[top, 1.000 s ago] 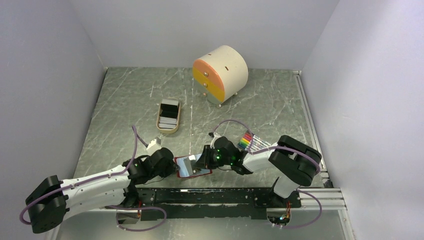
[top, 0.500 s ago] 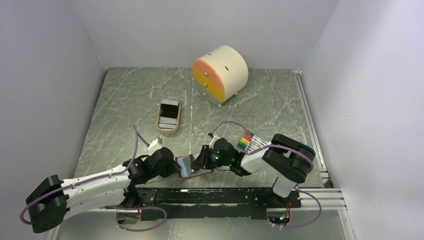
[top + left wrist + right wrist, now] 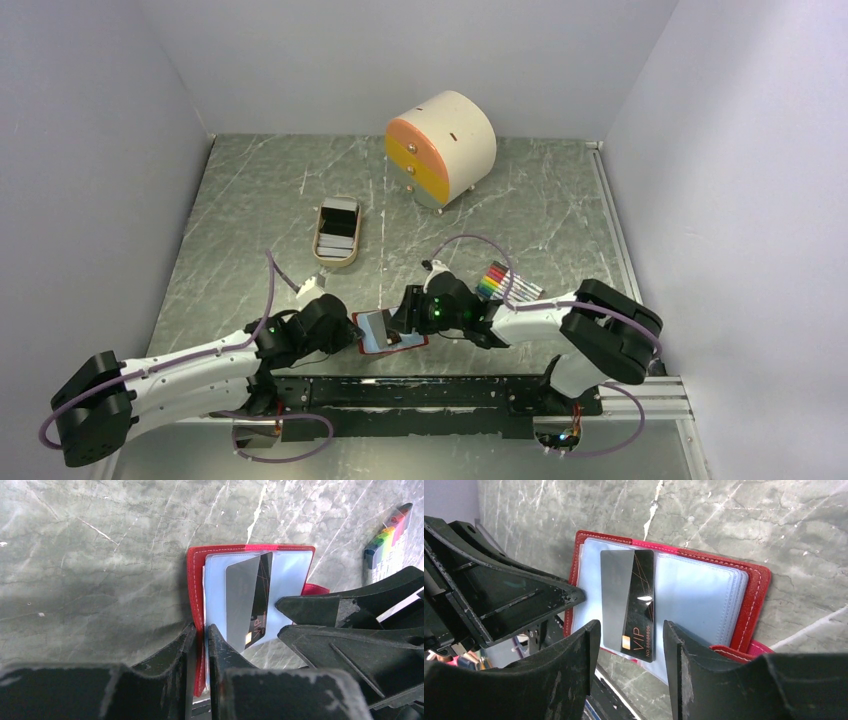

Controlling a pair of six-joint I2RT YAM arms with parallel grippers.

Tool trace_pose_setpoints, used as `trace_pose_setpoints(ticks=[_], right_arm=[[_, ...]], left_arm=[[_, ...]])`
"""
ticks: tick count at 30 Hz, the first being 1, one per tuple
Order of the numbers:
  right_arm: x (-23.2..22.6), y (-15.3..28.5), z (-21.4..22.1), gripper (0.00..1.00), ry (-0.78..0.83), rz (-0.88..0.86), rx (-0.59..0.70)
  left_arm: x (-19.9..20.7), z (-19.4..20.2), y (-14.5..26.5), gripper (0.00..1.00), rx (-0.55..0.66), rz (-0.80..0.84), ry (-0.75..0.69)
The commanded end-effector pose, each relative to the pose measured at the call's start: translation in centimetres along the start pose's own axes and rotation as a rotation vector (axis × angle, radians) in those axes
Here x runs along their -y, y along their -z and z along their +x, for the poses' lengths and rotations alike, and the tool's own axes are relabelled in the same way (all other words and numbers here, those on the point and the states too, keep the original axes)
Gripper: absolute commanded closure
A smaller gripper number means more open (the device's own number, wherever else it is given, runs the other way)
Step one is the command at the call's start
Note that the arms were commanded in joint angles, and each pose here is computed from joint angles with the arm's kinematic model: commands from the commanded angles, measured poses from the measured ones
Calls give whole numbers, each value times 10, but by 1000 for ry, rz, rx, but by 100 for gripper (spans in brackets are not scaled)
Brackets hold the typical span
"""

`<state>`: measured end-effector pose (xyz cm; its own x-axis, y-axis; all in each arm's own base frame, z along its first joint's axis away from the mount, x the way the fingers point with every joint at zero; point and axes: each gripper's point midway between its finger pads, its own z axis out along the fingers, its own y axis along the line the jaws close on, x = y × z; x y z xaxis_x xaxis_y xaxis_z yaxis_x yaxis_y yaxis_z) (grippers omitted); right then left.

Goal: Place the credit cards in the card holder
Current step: Insert the credit card into the card holder.

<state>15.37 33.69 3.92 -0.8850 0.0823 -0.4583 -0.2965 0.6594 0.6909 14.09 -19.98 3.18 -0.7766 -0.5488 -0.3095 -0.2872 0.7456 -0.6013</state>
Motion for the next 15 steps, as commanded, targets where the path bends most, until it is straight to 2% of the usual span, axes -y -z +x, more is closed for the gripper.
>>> trace_pose_setpoints(ticks=[1,11,15], right_arm=[[6,-5,-2,48,33,44,-5],[-9,-15,12,49,13,-16,-54],[-19,-16,15,49,-3,-61,-69]], left_arm=[[8,0,1,81,-9,31,-2],[9,0,1,81,-9,47,2],[12,1,1,77,-12,71,6]])
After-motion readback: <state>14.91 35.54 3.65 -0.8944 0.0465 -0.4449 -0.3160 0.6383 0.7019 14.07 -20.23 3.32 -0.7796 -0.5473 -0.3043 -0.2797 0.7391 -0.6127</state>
